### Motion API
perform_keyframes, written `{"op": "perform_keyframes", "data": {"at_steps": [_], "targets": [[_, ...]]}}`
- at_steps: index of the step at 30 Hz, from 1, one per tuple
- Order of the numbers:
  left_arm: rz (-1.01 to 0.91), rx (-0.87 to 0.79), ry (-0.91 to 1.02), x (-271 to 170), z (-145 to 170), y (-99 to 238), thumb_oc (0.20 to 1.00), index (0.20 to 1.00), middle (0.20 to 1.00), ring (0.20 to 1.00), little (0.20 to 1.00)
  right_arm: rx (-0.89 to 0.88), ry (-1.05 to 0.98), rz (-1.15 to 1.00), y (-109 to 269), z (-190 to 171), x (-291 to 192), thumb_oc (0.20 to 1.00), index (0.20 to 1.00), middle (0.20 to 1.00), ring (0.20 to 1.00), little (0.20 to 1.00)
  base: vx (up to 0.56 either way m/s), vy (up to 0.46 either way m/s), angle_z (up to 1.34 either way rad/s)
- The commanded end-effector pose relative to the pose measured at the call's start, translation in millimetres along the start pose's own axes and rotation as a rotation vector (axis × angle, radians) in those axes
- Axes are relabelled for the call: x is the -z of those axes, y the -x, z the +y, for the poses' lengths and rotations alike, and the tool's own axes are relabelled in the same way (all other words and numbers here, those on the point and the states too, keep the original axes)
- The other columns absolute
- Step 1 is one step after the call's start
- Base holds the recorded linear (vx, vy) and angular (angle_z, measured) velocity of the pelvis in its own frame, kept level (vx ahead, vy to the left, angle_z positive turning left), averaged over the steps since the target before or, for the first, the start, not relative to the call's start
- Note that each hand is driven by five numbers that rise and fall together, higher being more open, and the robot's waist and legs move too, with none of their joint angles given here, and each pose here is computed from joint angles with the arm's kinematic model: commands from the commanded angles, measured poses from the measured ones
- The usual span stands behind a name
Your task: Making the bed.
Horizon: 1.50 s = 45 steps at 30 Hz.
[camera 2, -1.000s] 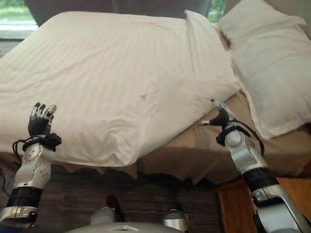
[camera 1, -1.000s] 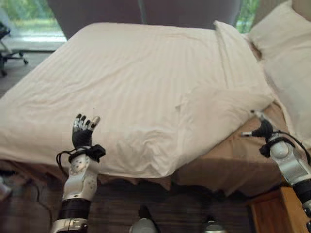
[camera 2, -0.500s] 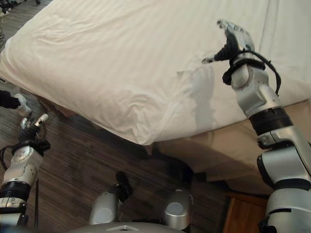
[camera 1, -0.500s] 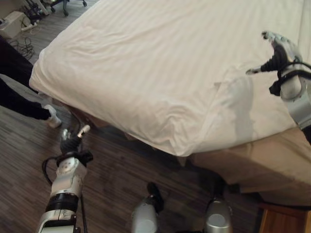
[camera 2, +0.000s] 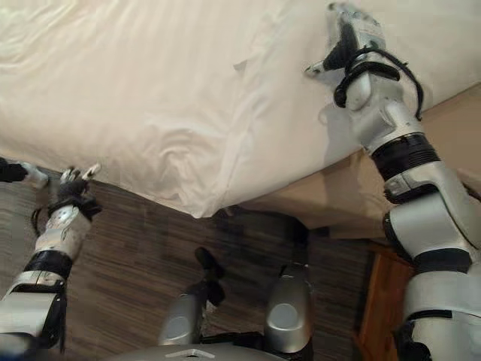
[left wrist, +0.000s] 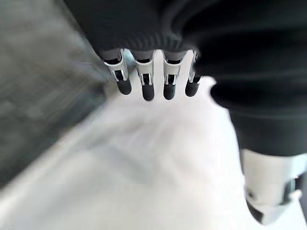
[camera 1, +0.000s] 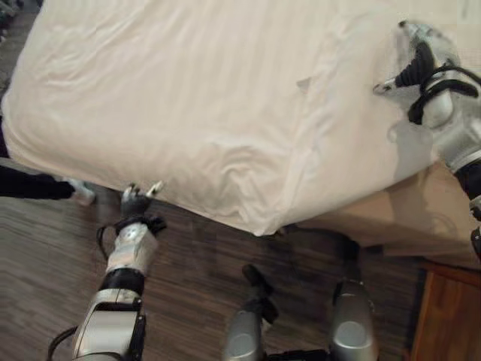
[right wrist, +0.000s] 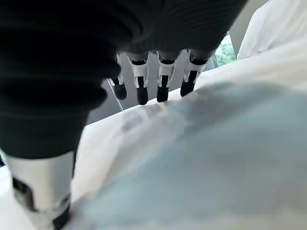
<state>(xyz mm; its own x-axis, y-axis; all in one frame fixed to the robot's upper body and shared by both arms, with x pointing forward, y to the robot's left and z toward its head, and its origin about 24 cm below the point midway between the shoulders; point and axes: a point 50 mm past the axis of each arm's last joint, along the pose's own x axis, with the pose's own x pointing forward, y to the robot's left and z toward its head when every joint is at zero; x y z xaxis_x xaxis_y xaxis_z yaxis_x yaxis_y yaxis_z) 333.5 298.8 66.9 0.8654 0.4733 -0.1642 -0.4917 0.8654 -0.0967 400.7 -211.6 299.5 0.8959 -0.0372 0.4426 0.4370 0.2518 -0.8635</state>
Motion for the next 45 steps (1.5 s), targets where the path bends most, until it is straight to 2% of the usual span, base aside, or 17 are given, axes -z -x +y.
{"op": "perform_keyframes", "data": {"at_steps": [1, 2, 3, 12, 18, 23, 27, 28, 30, 31, 32, 33, 35, 36, 37, 41, 45], "targets": [[-0.137, -0.013, -0.007, -46, -4, -11, 1.0, 1.0, 1.0, 1.0, 1.0, 0.048, 0.041, -0.061, -14, -13, -29, 0.561, 0.561, 0.561, 0.561, 0.561, -0.12, -0.04, -0.29], [-0.132, -0.011, -0.01, -46, -5, -12, 1.0, 1.0, 1.0, 1.0, 1.0, 0.026, 0.054, -0.055, -14, -8, -28, 0.445, 0.445, 0.445, 0.445, 0.445, -0.12, -0.039, -0.39], [-0.136, -0.004, -0.015, -48, -7, -13, 1.0, 1.0, 1.0, 1.0, 1.0, 0.006, 0.068, -0.052, -12, -3, -27, 0.2, 0.2, 0.2, 0.2, 0.2, -0.08, -0.044, -0.37], [-0.114, 0.073, -0.039, -35, -29, -6, 1.0, 1.0, 1.0, 1.0, 1.0, -0.048, -0.086, -0.08, 20, 38, -22, 0.2, 0.2, 0.2, 0.2, 0.2, 0.03, -0.03, -0.01], [0.003, 0.04, -0.013, 7, -8, 6, 1.0, 1.0, 1.0, 1.0, 1.0, -0.126, -0.183, -0.016, 68, 70, 15, 0.2, 0.2, 0.2, 0.2, 0.2, 0.04, 0.107, 0.06], [0.134, 0.046, -0.05, 50, 1, 22, 1.0, 1.0, 1.0, 1.0, 1.0, -0.281, -0.151, 0.144, 120, 113, 60, 0.2, 0.2, 0.2, 0.2, 0.2, -0.02, 0.137, -0.03], [0.206, 0.061, -0.071, 73, 3, 32, 1.0, 1.0, 1.0, 1.0, 1.0, -0.429, 0.031, 0.327, 157, 138, 112, 0.2, 0.2, 0.2, 0.2, 0.2, -0.07, 0.141, 0.01], [0.266, 0.075, -0.068, 93, 2, 43, 1.0, 1.0, 1.0, 1.0, 1.0, -0.512, 0.034, 0.559, 205, 156, 156, 1.0, 1.0, 1.0, 1.0, 1.0, -0.17, 0.188, 0.08], [0.312, 0.12, -0.101, 110, -10, 54, 1.0, 1.0, 1.0, 1.0, 1.0, -0.739, 0.192, 0.767, 271, 176, 194, 1.0, 1.0, 1.0, 1.0, 1.0, -0.1, 0.101, 0.01], [0.312, 0.119, -0.101, 110, -10, 54, 1.0, 1.0, 1.0, 1.0, 1.0, -0.738, 0.192, 0.766, 271, 177, 194, 1.0, 1.0, 1.0, 1.0, 1.0, -0.04, 0.005, 0.08], [0.339, 0.148, -0.117, 119, -15, 61, 1.0, 1.0, 1.0, 1.0, 1.0, -0.892, 0.318, 0.86, 316, 178, 213, 1.0, 1.0, 1.0, 1.0, 1.0, -0.04, -0.009, 0.13], [0.338, 0.148, -0.117, 119, -15, 61, 1.0, 1.0, 1.0, 1.0, 1.0, -0.892, 0.318, 0.86, 316, 178, 213, 1.0, 1.0, 1.0, 1.0, 1.0, -0.05, 0.004, 0.21], [0.371, 0.181, -0.135, 130, -22, 70, 1.0, 1.0, 1.0, 1.0, 1.0, -1.024, 0.333, 1.123, 395, 168, 234, 1.0, 1.0, 1.0, 1.0, 1.0, -0.04, 0.027, 0.24], [0.371, 0.181, -0.136, 130, -22, 70, 1.0, 1.0, 1.0, 1.0, 1.0, -1.024, 0.332, 1.124, 395, 168, 234, 1.0, 1.0, 1.0, 1.0, 1.0, -0.04, 0.04, 0.19], [0.389, 0.205, -0.141, 135, -28, 75, 1.0, 1.0, 1.0, 1.0, 1.0, -1.083, 0.314, 1.313, 449, 155, 239, 1.0, 1.0, 1.0, 1.0, 1.0, -0.03, 0.045, 0.14], [0.421, 0.229, -0.128, 143, -33, 83, 1.0, 1.0, 1.0, 1.0, 1.0, -1.167, 0.224, 1.562, 518, 139, 231, 1.0, 1.0, 1.0, 1.0, 1.0, -0.06, 0.034, 0.15], [0.43, 0.231, -0.141, 146, -32, 83, 1.0, 1.0, 1.0, 1.0, 1.0, -1.211, 0.206, 1.691, 554, 123, 226, 1.0, 1.0, 1.0, 1.0, 1.0, -0.06, -0.034, 0.17]]}}
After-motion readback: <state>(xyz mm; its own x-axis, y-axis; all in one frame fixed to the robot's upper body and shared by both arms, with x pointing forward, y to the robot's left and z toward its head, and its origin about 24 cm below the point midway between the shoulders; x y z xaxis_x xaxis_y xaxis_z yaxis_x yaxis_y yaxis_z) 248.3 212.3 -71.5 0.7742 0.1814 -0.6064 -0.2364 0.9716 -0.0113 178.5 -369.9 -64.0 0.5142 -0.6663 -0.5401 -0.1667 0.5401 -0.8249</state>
